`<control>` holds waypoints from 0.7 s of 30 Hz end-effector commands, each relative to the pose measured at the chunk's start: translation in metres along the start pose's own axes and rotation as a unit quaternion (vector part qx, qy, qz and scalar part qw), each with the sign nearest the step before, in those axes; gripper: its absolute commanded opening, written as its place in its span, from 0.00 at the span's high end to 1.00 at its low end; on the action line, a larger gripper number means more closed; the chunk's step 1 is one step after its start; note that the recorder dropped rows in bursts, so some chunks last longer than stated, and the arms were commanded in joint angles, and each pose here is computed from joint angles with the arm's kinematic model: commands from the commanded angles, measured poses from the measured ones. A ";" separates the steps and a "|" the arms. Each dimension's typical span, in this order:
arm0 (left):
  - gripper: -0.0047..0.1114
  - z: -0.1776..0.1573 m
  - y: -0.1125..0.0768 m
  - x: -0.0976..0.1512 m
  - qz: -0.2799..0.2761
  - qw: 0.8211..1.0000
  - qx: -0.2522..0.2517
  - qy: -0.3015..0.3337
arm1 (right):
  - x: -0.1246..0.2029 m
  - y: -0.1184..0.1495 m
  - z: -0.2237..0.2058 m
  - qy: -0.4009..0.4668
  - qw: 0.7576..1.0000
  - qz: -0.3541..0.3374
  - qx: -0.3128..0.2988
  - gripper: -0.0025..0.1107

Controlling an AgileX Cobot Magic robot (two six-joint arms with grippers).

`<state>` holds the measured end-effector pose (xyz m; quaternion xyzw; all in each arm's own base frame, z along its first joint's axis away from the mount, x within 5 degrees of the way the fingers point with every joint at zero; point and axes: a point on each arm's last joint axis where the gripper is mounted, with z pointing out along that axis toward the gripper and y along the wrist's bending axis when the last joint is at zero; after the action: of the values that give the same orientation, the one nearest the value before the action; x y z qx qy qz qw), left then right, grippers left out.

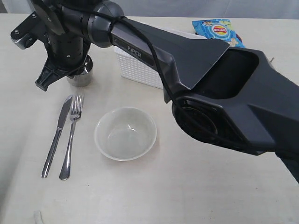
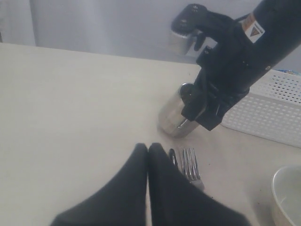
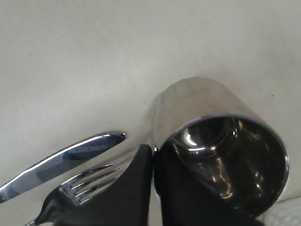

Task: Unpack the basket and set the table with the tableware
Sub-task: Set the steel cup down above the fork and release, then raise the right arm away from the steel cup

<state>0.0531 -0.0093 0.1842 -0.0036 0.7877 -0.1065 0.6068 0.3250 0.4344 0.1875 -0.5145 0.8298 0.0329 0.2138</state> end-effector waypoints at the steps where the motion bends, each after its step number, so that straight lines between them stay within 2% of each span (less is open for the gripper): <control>1: 0.96 0.000 0.000 0.000 0.000 1.000 0.001 -0.006 | -0.004 -0.002 -0.004 -0.019 1.000 -0.003 0.007 0.95; 2: 0.96 0.000 0.000 0.000 0.000 1.000 0.001 -0.006 | -0.004 -0.002 -0.004 -0.019 1.000 -0.003 0.007 0.87; 5: 0.96 0.000 0.000 0.000 0.000 1.000 0.001 -0.006 | -0.004 -0.002 -0.004 -0.019 1.000 -0.003 0.007 0.71; 6: 0.96 0.000 0.000 0.000 0.000 1.000 0.001 -0.006 | -0.004 -0.004 -0.004 -0.018 1.000 0.000 0.011 0.69; 21: 0.96 0.000 0.000 0.000 0.000 1.000 0.001 -0.006 | -0.003 -0.014 -0.004 -0.020 0.999 0.014 0.031 0.70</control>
<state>0.0531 -0.0093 0.1842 -0.0036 0.7877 -0.1065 0.6068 0.3322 0.4320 0.1891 -0.5001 0.8334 0.0218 0.2344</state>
